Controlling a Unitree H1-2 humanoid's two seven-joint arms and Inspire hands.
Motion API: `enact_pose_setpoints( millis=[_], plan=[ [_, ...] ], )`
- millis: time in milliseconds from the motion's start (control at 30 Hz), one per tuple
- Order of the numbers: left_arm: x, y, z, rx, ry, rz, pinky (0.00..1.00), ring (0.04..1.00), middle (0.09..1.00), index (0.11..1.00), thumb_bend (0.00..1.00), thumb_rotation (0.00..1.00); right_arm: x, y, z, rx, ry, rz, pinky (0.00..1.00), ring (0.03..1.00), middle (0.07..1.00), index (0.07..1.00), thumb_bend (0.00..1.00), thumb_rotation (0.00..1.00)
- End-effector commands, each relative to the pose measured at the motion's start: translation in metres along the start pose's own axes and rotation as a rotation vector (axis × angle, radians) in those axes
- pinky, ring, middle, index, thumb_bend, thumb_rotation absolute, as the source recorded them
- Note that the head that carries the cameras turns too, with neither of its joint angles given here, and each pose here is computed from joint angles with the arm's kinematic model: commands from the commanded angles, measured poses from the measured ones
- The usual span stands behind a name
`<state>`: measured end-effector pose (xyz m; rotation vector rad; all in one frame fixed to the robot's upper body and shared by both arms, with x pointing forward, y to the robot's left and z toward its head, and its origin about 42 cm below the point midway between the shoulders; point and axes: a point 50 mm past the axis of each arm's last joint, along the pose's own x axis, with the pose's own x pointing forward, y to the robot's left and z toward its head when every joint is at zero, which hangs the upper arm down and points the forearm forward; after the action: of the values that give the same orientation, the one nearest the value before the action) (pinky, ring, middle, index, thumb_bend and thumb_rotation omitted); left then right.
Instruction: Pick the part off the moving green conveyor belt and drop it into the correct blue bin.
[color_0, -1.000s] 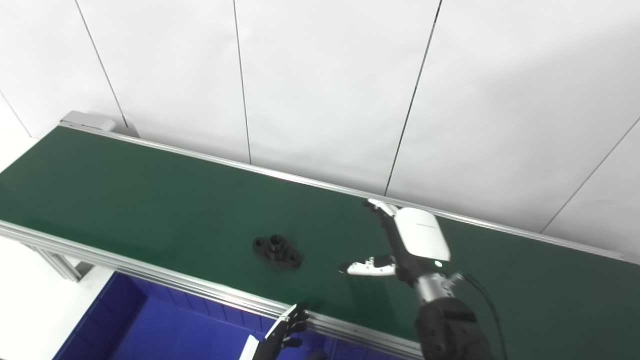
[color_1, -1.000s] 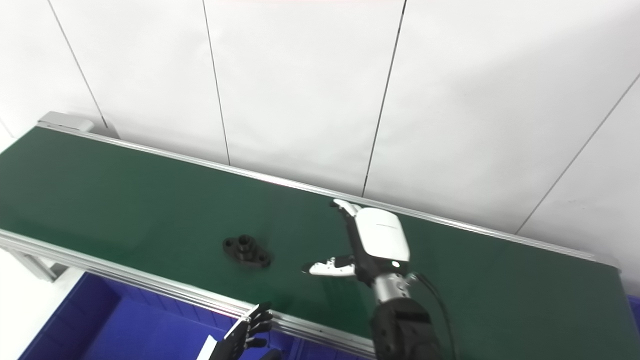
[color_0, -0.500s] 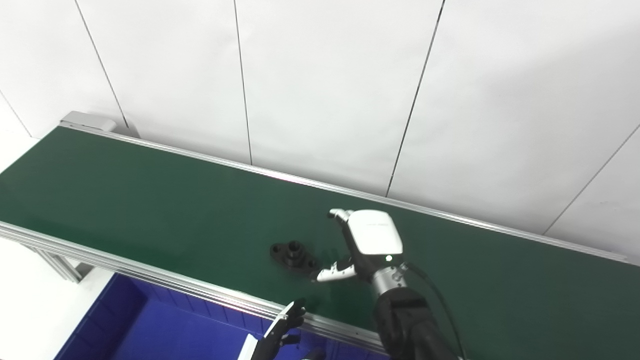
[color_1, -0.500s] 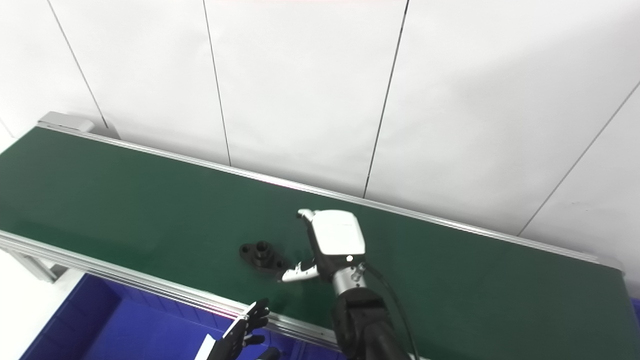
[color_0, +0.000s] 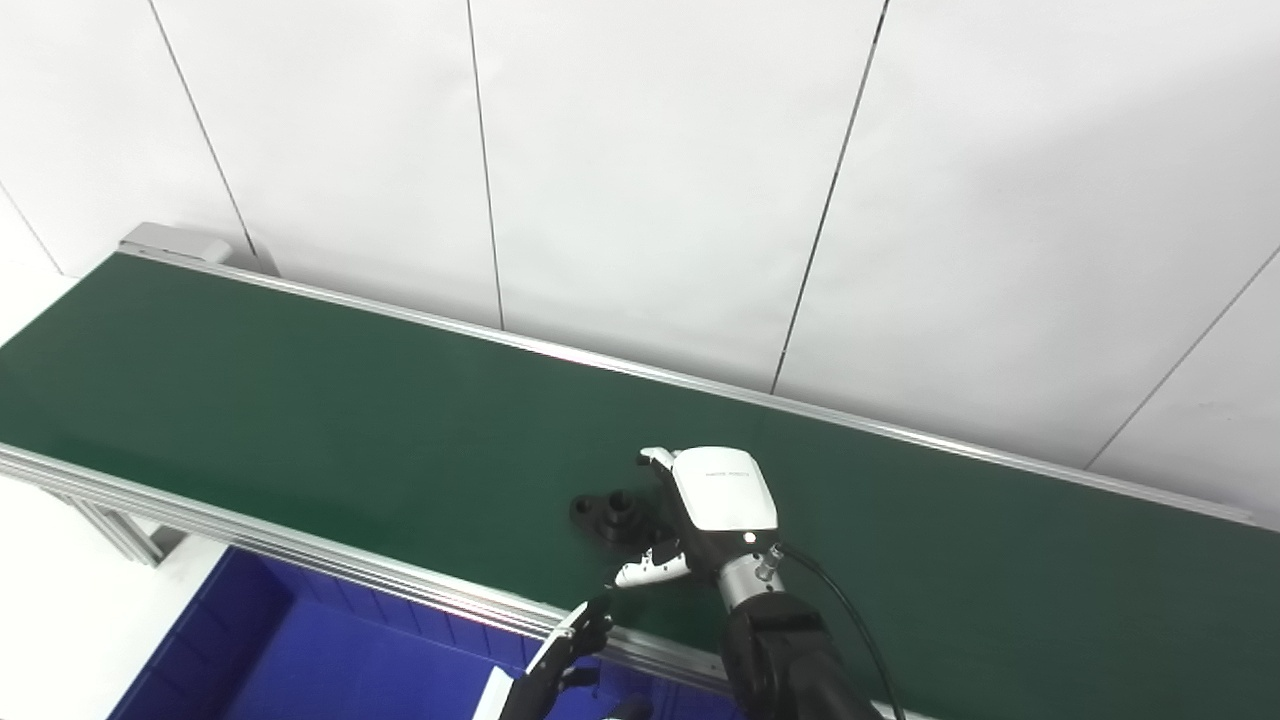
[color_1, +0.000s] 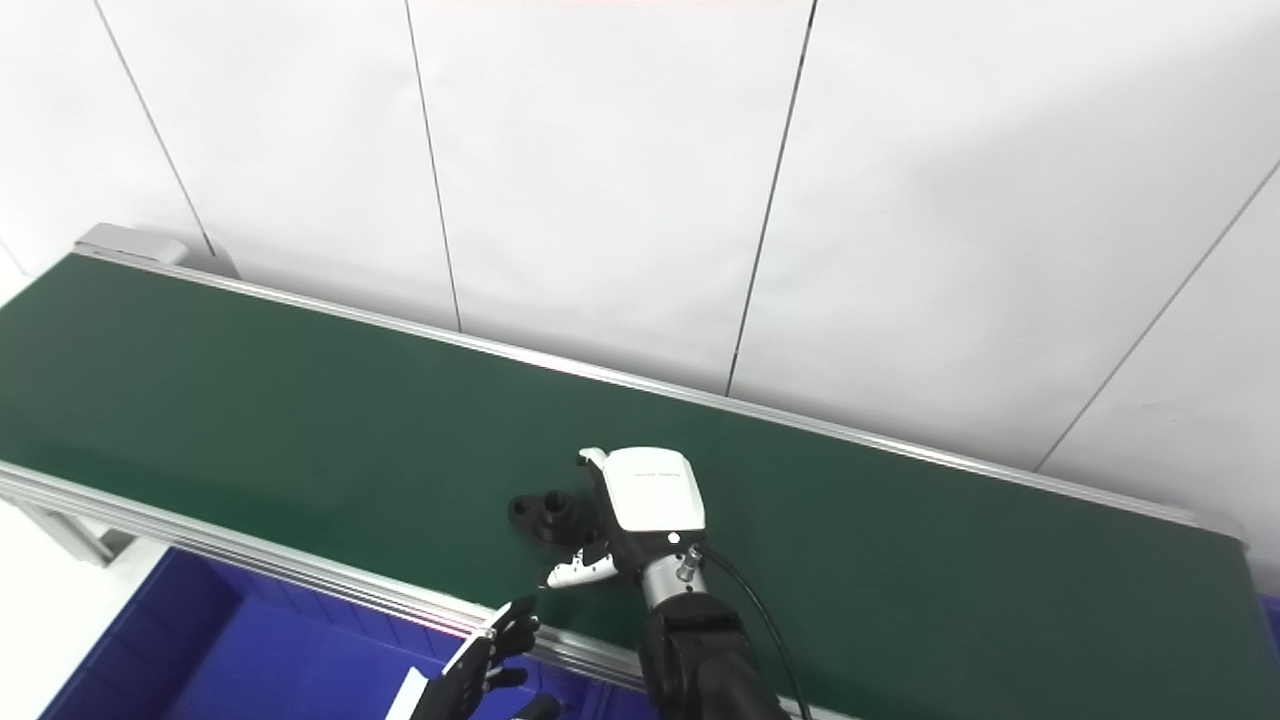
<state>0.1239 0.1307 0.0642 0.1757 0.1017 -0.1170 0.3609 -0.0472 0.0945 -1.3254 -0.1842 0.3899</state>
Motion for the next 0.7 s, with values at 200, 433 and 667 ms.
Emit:
enact_pose_setpoints(
  millis=[200,433,667],
  plan=[
    [0.005,-0.038,0.032,-0.113,-0.078,-0.017,0.77,0.860,0.885,0.899,0.55,0.70,0.004,-0.005,0.019,0.150,-0.078,-0.085,0.09,0.140,0.227,0.688,0.75,0.24],
    [0.005,-0.038,0.033,-0.113,-0.078,-0.025,0.77,0.865,0.894,0.905,0.55,0.70,0.002,-0.001,0.019,0.172,-0.124,-0.147,0.07,0.114,0.189,0.499,0.51,0.14],
    [0.005,-0.036,0.033,-0.104,-0.080,-0.028,0.77,0.863,0.891,0.905,0.55,0.70,0.001,0.001,0.019,0.137,-0.120,-0.163,0.07,0.114,0.190,0.489,0.51,0.14]
  ],
)
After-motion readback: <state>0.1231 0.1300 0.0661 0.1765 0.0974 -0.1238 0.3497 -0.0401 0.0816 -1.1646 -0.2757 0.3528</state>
